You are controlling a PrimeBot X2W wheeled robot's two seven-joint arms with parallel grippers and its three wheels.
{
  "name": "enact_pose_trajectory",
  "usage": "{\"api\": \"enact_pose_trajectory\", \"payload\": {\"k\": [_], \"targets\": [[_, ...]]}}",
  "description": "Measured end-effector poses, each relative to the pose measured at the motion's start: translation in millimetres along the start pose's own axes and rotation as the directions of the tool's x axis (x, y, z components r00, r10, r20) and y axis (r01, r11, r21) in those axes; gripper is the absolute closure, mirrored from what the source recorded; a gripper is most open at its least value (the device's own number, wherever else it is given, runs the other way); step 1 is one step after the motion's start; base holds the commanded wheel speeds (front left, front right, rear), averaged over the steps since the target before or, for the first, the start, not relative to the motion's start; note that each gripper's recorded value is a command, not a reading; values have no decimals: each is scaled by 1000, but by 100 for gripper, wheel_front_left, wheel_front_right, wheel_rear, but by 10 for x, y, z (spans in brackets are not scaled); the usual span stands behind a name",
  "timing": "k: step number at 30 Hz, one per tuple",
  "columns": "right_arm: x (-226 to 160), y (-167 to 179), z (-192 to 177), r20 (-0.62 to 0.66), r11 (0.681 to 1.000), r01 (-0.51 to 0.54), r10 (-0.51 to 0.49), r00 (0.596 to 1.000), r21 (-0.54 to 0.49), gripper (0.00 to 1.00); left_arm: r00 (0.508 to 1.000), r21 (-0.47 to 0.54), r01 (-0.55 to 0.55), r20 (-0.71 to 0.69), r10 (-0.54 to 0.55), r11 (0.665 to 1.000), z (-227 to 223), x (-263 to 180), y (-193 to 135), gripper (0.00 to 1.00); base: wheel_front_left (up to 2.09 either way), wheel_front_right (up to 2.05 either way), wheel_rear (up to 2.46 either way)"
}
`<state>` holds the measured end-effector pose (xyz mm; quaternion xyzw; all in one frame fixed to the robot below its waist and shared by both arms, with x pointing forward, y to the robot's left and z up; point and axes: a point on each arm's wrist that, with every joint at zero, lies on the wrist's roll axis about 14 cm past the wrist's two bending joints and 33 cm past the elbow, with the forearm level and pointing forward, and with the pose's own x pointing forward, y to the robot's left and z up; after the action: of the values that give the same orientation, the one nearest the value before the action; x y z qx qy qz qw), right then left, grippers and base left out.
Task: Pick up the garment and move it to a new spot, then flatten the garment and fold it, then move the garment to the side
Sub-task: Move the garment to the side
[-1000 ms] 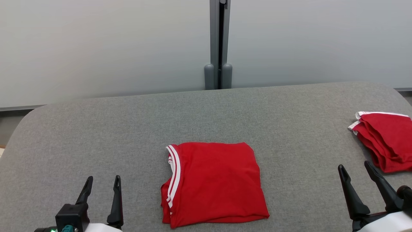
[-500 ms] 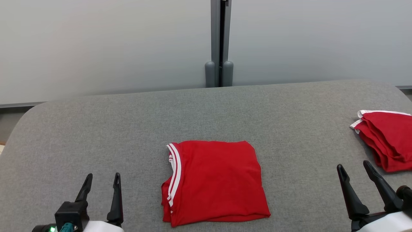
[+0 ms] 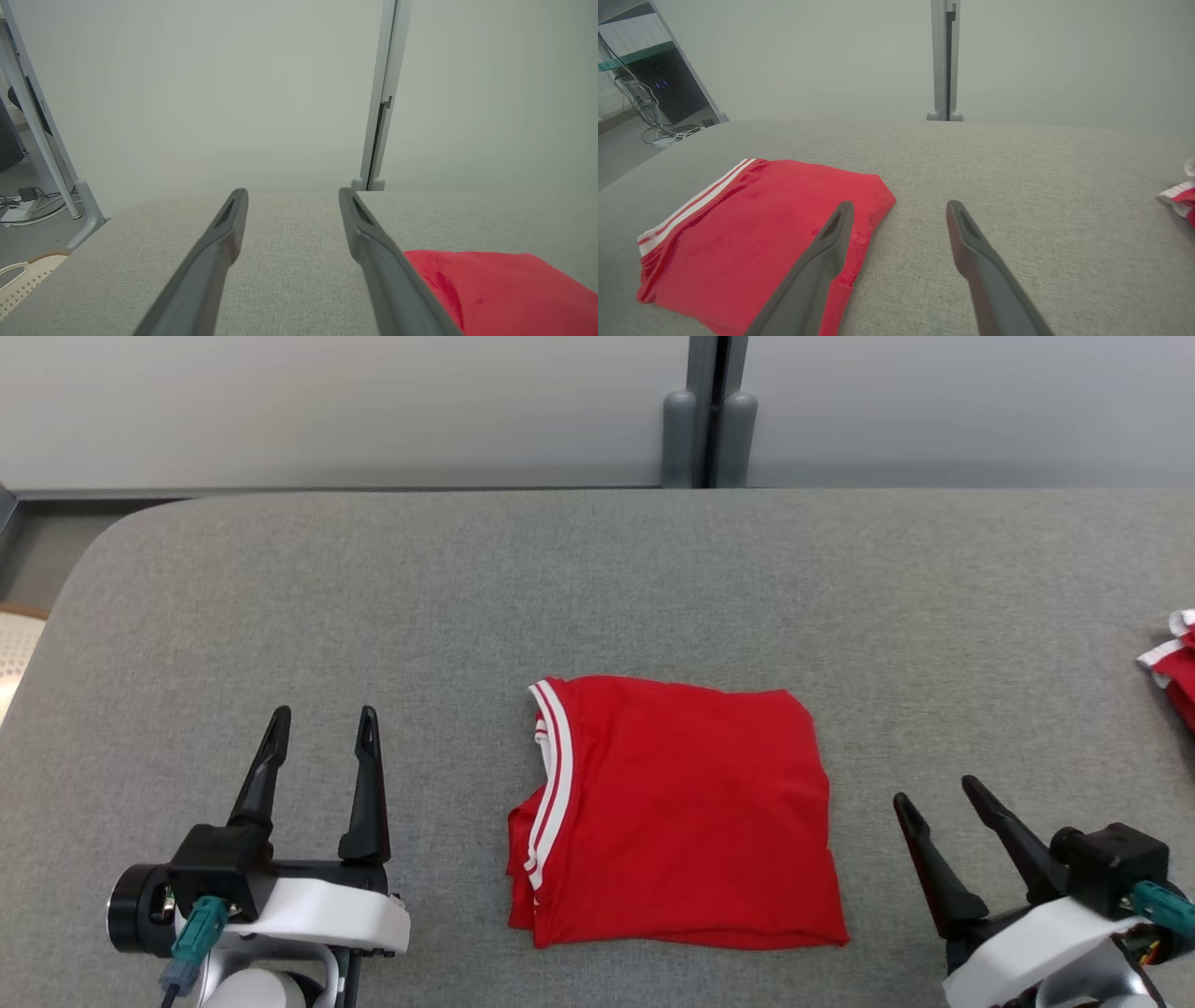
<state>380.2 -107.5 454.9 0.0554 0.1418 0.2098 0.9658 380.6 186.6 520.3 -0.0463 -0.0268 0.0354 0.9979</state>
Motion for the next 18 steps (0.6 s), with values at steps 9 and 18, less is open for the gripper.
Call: {"api": "enact_pose_trajectory", "payload": {"k": [9,18], "targets": [[435,277,-800,-231,988,-105,128,965,112,0,999,1,-45,0,45,999,-104,146,100,0,0,0,0],[644,432,-945,-271,975,-161,199,942,154,100,997,16,-77,23,76,997,-65,169,201,0,0,0,0]]}}
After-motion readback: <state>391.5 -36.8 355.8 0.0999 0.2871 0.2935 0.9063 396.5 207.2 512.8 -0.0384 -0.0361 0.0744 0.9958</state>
